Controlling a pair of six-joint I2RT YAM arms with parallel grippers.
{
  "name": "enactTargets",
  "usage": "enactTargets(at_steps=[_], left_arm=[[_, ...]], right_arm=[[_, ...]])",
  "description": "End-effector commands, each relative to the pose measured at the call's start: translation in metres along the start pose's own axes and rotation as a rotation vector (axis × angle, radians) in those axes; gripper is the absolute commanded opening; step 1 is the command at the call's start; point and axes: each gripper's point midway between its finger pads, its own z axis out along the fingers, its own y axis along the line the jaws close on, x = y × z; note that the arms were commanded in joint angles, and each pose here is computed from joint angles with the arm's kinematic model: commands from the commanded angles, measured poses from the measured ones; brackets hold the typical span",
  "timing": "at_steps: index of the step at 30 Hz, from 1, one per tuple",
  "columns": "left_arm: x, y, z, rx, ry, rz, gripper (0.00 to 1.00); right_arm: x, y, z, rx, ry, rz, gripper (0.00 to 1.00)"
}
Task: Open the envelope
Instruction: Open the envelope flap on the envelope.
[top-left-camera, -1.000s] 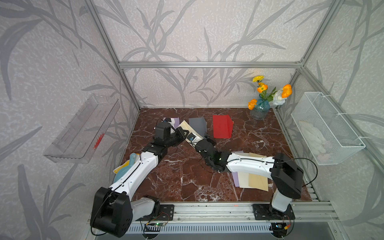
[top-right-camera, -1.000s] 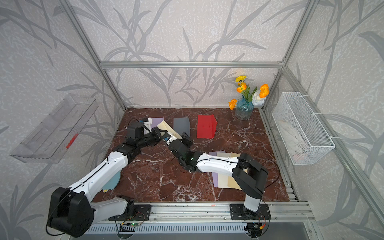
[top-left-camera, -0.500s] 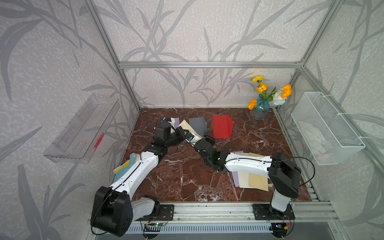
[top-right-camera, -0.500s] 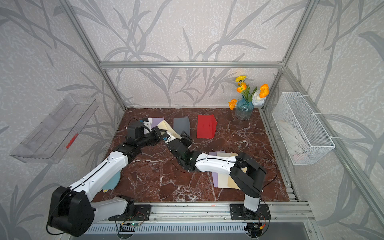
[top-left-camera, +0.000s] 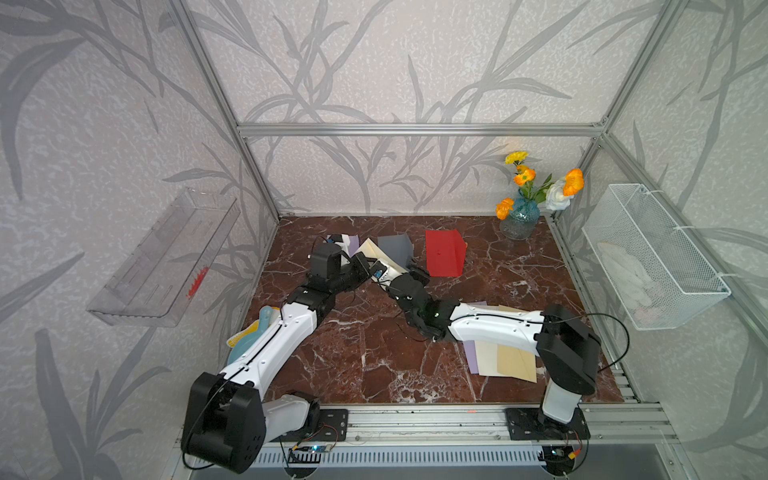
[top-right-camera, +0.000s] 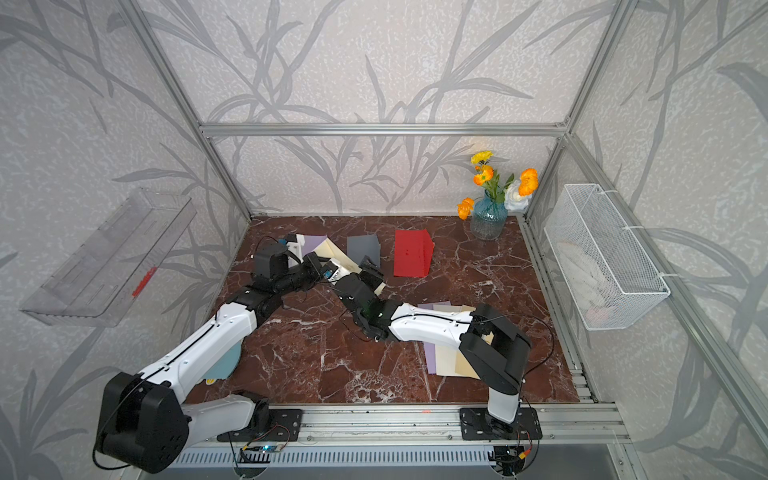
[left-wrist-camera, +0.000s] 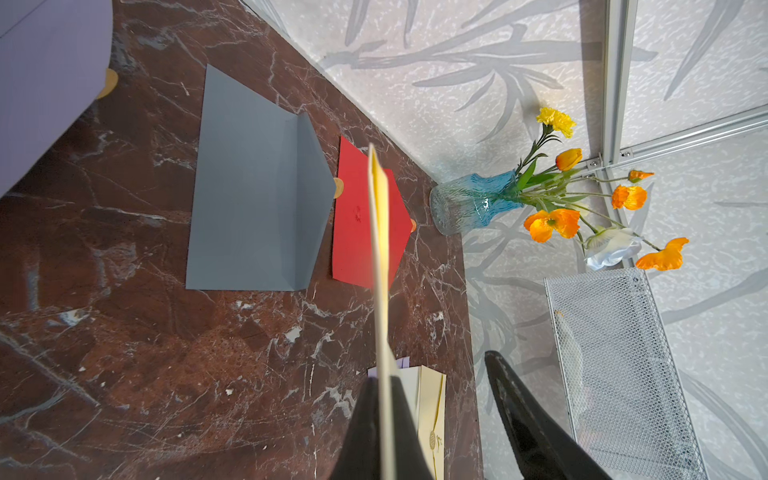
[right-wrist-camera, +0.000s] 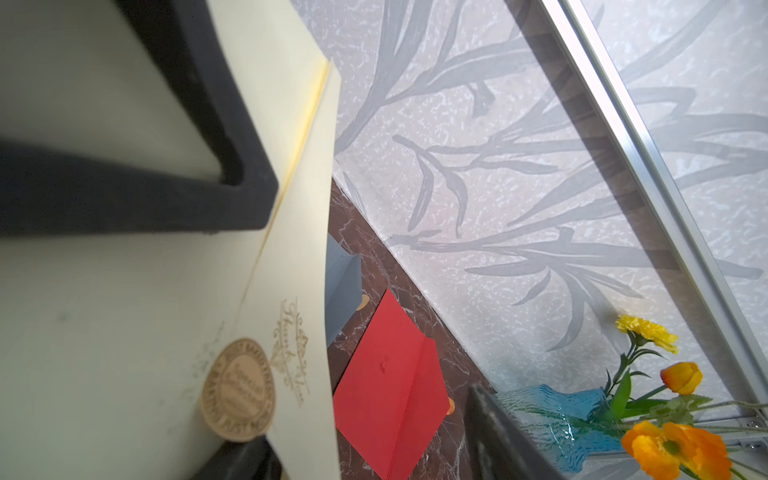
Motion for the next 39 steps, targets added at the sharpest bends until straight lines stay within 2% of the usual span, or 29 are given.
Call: enactTargets(at_steps=[1,17,26,29,32,36,39], left_arm=[[0.043,0.006,0.005,0.014,0.174,0.001,0.00],[0.045,0.009,0.006,0.007,0.182,0.001,0.00],[0.041,0.003,0.001,0.012,0.163,0.022,0.00],[0.040,0.006,0.001,0.000,0.157,0.028,0.00],[0.037,0.010,0.001,-0.025,0.139,0.042,0.00],[0.033,0.010,0.001,-0.036,0.133,0.058,0.00],[0.031,0.010,0.001,-0.046,0.132,0.070,0.00]], right_arm=[[-0.044,-0.026,-0.001,0.057,-0.119,0.129,0.68],[-0.046,-0.033,0.002,0.073,-0.122,0.139,0.70],[-0.034,-0.028,0.005,0.057,-0.089,0.148,0.71],[-0.021,-0.040,0.011,0.053,-0.057,0.186,0.72],[-0.014,-0.038,0.003,-0.050,-0.051,0.247,0.74],[-0.003,-0.031,-0.017,-0.286,-0.085,0.360,0.75],[0.003,-0.022,-0.030,-0.403,-0.100,0.402,0.76]])
